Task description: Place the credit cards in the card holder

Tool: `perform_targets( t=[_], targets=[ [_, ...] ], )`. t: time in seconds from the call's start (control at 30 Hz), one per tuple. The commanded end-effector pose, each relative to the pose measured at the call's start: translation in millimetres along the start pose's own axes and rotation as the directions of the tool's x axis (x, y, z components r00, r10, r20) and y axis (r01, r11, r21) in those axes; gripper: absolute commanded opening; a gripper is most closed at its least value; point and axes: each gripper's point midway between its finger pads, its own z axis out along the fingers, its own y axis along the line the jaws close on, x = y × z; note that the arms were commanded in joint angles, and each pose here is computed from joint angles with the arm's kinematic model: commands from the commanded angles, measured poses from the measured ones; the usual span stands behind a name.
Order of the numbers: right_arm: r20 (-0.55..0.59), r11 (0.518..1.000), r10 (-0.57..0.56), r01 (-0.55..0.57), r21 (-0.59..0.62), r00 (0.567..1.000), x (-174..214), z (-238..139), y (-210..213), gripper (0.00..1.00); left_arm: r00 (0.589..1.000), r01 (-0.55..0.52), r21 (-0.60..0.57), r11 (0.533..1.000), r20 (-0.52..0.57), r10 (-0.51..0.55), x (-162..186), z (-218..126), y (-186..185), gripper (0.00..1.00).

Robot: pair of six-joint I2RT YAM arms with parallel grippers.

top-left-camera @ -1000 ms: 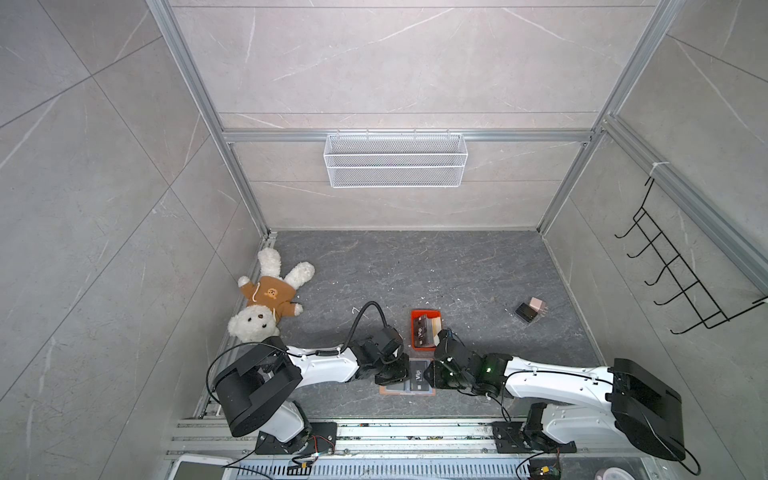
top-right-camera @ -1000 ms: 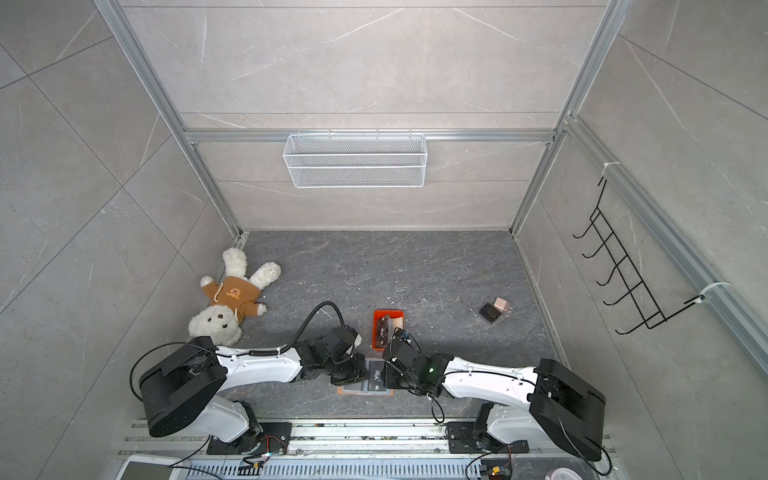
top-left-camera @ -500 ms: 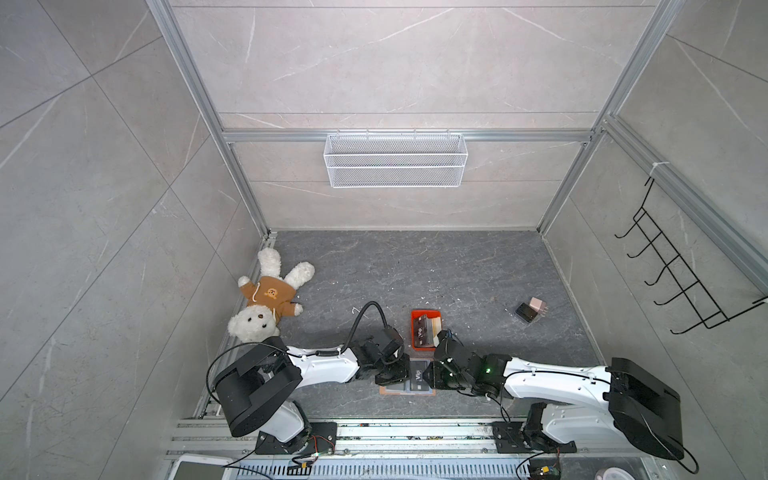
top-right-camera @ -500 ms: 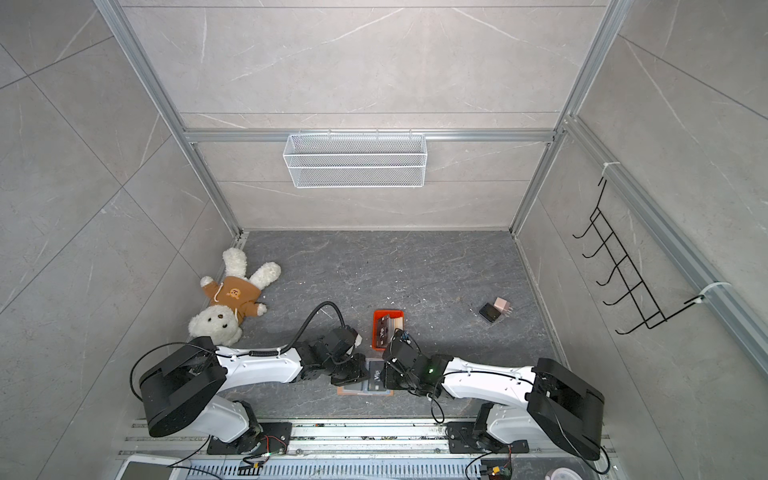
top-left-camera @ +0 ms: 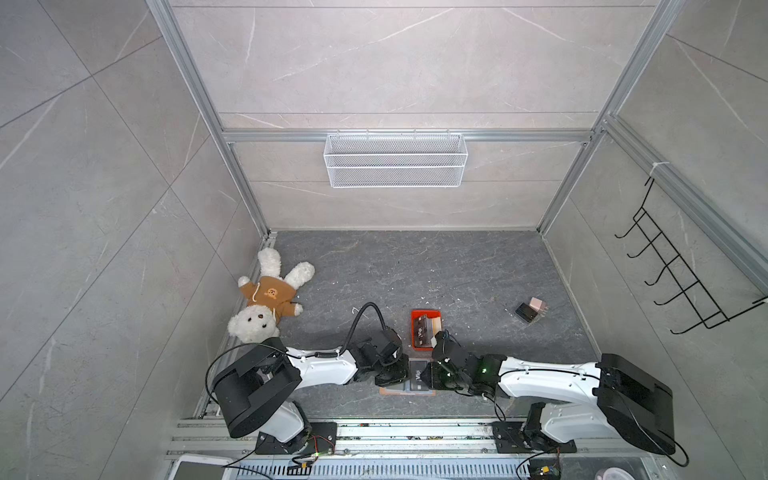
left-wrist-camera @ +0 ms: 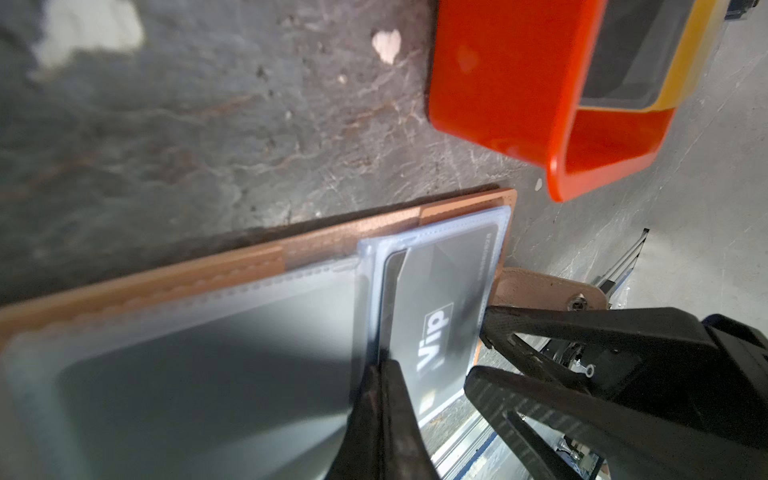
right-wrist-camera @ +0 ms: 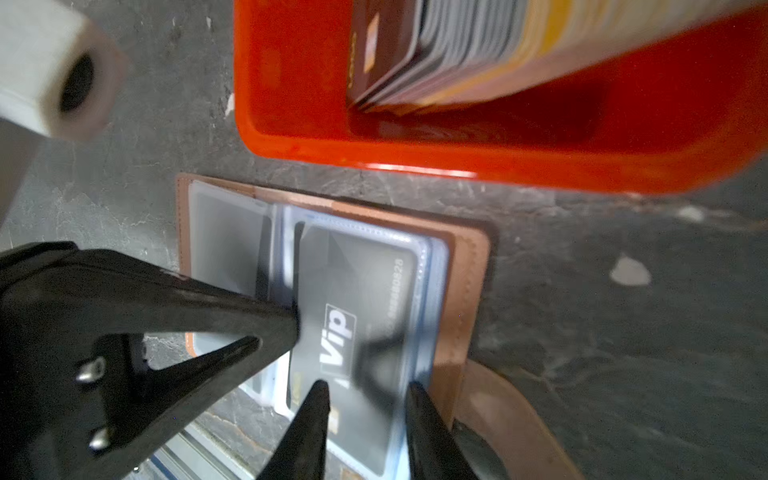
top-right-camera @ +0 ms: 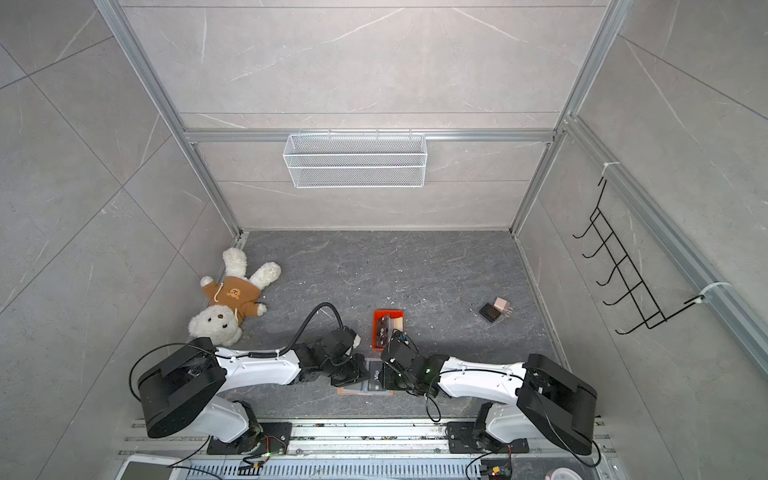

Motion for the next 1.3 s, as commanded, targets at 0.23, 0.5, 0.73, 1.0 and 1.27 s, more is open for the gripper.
perform_targets(
  t=[0.23, 0.5, 0.73, 1.0, 1.27],
  targets=[
    [-0.009, 1.0, 0.024, -0.024, 0.009, 1.0, 2.6, 4.3, -5.7, 0.34, 1.0, 0.025, -0.031, 0.999, -0.002, -0.025, 5.1, -1.0, 10.7, 0.0],
    [0.059, 0.996, -0.018, 0.023, -0.085, 0.998, -10.6, -12.0, 14.6, 0.32, 0.999, 0.032, 0.004, 0.999, 0.007, -0.032, 3.1, -0.2, 4.5, 0.0],
    [0.073, 0.991, -0.049, 0.057, -0.122, 0.996, -14.6, -19.4, 26.3, 0.32, 1.0, 0.028, 0.034, 0.999, 0.007, -0.029, 1.5, -0.9, -3.5, 0.0],
    [0.061, 0.989, -0.075, 0.082, -0.127, 0.995, -14.7, -15.1, 37.8, 0.32, 0.999, 0.025, 0.057, 0.998, 0.02, -0.026, 0.7, -7.8, -9.2, 0.0],
    [0.057, 0.987, -0.109, 0.115, -0.114, 0.992, -15.2, -15.3, 51.8, 0.34, 0.999, 0.02, 0.065, 0.998, 0.046, -0.023, -1.5, -18.8, -11.5, 0.0]
  ],
)
